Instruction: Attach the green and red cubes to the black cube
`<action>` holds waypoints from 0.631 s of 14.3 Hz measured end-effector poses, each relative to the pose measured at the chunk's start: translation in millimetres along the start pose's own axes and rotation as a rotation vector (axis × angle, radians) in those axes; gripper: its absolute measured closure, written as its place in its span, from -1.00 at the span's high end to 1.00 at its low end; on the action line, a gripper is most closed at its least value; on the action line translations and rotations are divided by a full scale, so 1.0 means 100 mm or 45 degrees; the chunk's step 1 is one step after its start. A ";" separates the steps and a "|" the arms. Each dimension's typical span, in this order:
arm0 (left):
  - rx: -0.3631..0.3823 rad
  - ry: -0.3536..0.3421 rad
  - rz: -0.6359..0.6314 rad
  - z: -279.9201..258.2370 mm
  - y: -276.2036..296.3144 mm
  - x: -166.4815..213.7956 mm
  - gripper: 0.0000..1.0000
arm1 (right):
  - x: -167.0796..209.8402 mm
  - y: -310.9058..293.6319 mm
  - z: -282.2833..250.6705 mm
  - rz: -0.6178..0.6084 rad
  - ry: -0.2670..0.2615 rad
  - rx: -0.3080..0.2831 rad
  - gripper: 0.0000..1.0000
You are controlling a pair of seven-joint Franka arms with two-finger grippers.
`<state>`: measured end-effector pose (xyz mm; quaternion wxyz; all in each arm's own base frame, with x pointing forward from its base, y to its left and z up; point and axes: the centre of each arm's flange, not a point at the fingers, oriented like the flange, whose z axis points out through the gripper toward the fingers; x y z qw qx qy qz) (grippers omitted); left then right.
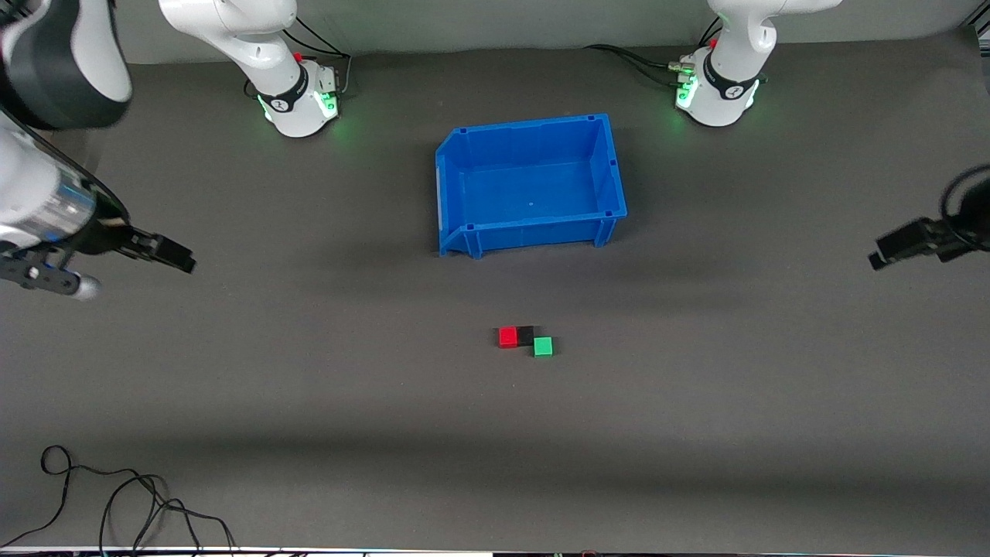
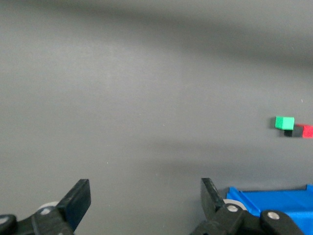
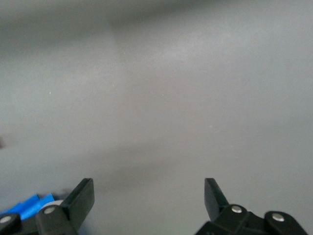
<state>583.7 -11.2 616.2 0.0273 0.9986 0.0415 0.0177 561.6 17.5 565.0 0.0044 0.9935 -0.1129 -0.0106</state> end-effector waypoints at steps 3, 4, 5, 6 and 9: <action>0.010 -0.010 0.110 -0.06 0.15 -0.12 1.00 | -0.03 0.06 -0.30 -0.149 0.009 0.001 1.00; 0.012 -0.012 0.131 -0.07 0.13 -0.13 1.00 | -0.04 0.08 -0.37 -0.187 0.010 0.001 1.00; 0.017 -0.011 0.144 -0.07 0.11 -0.14 1.00 | -0.04 0.11 -0.41 -0.208 0.012 0.001 1.00; 0.032 -0.012 0.155 -0.07 0.08 -0.16 1.00 | -0.04 0.13 -0.43 -0.217 0.013 0.001 1.00; 0.063 -0.017 0.168 -0.06 0.05 -0.21 1.00 | -0.03 0.17 -0.43 -0.223 0.012 -0.012 1.00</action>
